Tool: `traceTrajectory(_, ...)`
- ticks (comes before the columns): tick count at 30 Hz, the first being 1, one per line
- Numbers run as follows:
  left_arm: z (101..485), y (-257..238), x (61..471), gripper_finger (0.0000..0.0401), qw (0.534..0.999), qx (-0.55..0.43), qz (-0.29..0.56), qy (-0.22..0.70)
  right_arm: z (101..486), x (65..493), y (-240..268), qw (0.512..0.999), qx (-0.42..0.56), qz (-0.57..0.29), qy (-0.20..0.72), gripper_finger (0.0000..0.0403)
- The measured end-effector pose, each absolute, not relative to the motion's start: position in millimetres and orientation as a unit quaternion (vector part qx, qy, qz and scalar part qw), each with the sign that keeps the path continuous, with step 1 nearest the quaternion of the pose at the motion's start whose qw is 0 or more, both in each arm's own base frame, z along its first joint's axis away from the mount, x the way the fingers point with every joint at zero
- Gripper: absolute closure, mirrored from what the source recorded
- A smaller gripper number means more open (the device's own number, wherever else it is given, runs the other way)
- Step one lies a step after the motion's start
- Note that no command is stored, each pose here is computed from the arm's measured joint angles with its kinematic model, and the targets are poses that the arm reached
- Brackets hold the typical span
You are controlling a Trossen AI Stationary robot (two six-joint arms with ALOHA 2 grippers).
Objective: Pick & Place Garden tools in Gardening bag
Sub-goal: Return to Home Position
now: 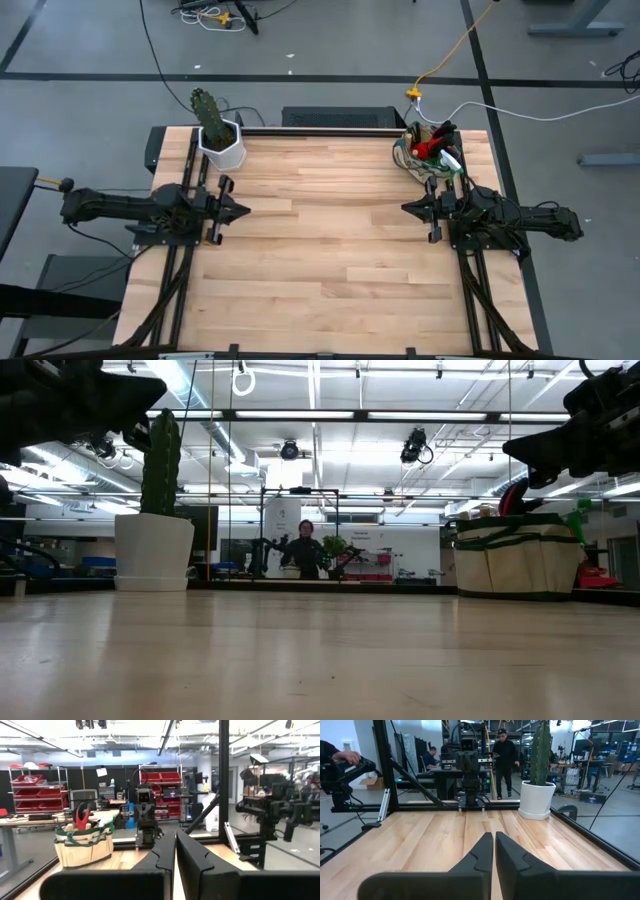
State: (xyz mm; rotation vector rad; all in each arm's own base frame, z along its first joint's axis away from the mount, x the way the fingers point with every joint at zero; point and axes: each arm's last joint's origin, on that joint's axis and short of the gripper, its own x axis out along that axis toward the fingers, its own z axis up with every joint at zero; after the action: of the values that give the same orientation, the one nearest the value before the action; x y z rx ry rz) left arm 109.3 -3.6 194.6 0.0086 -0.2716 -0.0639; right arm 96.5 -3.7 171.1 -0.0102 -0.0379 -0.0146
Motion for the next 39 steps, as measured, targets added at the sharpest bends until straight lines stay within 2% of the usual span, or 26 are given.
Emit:
traceTrajectory(8, 188.7, -3.4, 103.5, 0.0378, 0.994, -0.011, -0.034, -0.108, 171.2, 96.5, -3.7, 1.000, -0.005, -0.007, -0.019, 0.0380)
traceTrajectory(19, 169.9, -3.8, 97.1, 0.0378, 0.998, -0.049, -0.036, -0.019, 171.3, 96.5, -3.7, 1.000, -0.005, -0.007, -0.019, 0.0380)
traceTrajectory(25, 168.9, -5.0, 97.2, 0.0378, 0.999, -0.018, -0.041, -0.014, 171.3, 96.5, -3.7, 1.000, -0.005, -0.007, -0.019, 0.0380)
traceTrajectory(39, 171.5, -5.1, 97.2, 0.0378, 0.998, -0.020, -0.043, -0.029, 171.3, 96.5, -3.7, 1.000, -0.005, -0.007, -0.019, 0.0380)
